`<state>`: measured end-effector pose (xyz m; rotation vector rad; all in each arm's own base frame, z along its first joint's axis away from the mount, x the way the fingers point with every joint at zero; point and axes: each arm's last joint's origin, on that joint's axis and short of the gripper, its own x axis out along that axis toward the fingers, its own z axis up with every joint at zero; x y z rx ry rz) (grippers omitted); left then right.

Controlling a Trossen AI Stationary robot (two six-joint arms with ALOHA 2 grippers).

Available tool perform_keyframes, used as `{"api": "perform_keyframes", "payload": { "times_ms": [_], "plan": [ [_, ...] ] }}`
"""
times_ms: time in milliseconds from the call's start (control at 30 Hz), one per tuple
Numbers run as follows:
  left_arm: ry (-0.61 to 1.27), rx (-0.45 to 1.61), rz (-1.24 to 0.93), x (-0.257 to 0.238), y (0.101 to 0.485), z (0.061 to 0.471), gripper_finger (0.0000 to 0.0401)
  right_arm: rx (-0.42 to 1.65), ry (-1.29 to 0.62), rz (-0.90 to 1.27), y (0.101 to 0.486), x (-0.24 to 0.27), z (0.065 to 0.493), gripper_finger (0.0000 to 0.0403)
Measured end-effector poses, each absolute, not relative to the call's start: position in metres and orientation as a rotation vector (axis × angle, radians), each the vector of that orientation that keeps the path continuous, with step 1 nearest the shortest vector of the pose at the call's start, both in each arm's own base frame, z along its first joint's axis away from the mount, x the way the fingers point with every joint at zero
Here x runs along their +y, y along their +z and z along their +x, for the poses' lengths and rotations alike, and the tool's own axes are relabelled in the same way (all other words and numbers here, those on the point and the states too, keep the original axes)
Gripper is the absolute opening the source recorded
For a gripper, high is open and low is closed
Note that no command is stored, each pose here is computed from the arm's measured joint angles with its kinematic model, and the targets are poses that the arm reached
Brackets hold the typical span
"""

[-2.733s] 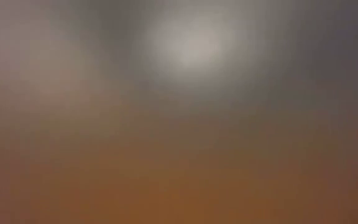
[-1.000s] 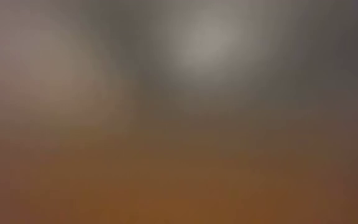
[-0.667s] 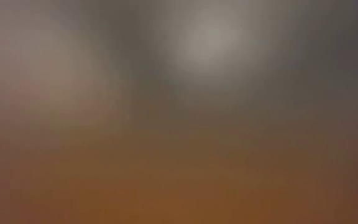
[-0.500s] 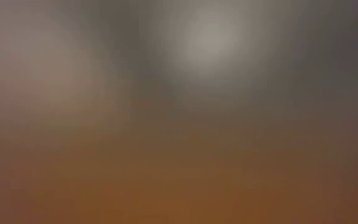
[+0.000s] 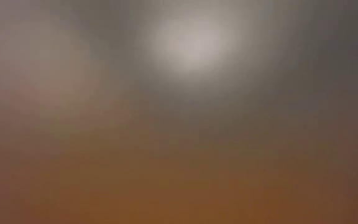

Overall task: Roll microfiber towels into tight, uniform cylinder then place into a basket
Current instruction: Fold the blue towel

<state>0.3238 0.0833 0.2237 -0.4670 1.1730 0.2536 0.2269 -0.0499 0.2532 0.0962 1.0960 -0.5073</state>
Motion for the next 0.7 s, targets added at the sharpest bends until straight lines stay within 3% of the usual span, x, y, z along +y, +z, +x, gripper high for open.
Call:
{"api": "perform_keyframes", "payload": {
  "times_ms": [433, 700],
  "plan": [
    [0.639, 1.063, -0.577, 0.118, 0.231, 0.312, 0.0000, 1.100, -0.746, 0.000, 0.254, -0.092, 0.218, 0.0010],
    [0.710, 1.046, -0.572, 0.133, 0.227, 0.310, 0.0000, 1.123, -0.755, -0.012, 0.241, -0.122, 0.225, 0.0010]
  ]
}}
